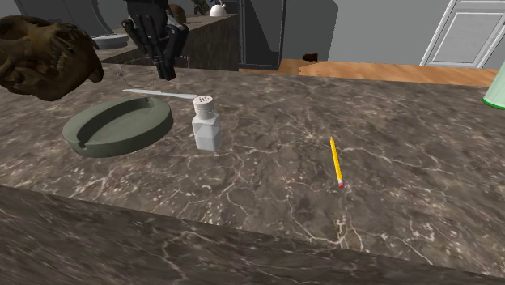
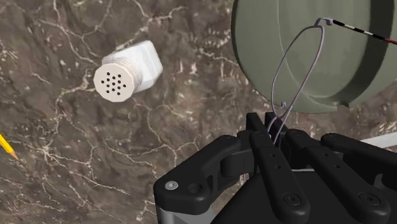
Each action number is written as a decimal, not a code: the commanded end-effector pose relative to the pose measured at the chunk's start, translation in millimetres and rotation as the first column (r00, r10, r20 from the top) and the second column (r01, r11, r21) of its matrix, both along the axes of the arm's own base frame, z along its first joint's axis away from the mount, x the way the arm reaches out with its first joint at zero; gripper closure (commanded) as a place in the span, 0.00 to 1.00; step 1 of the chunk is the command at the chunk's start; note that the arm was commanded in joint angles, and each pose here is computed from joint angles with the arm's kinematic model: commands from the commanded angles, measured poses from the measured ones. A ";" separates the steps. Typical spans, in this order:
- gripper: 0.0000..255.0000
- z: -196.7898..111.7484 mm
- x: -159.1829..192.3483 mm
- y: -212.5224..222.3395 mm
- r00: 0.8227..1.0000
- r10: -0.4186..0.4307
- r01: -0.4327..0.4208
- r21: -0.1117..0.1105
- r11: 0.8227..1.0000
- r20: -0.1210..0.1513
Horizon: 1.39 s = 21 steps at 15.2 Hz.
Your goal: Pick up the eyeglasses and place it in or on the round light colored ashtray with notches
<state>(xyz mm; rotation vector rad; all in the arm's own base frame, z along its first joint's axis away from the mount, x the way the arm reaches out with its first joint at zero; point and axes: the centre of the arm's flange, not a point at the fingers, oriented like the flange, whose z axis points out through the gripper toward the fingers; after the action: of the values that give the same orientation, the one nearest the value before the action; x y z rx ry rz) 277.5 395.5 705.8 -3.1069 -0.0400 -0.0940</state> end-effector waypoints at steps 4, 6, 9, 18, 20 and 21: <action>1.00 0.0 -49.0 38.9 1.000 -0.001 0.001 0.000 1.000 0.000; 1.00 -0.4 -69.4 54.0 1.000 -0.001 0.001 0.000 1.000 0.000; 1.00 -16.3 -69.4 54.0 1.000 -0.001 0.001 0.000 1.000 0.000; 1.00 -63.8 -69.4 54.0 1.000 -0.001 0.001 0.000 1.000 0.000; 1.00 -66.5 -69.4 53.9 1.000 -0.001 0.001 0.000 1.000 0.000; 1.00 -66.5 -69.4 54.0 1.000 -0.001 0.001 0.000 1.000 0.000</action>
<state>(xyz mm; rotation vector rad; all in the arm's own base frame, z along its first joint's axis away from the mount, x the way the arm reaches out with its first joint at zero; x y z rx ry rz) 208.3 449.2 640.2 -3.1071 -0.0378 -0.0934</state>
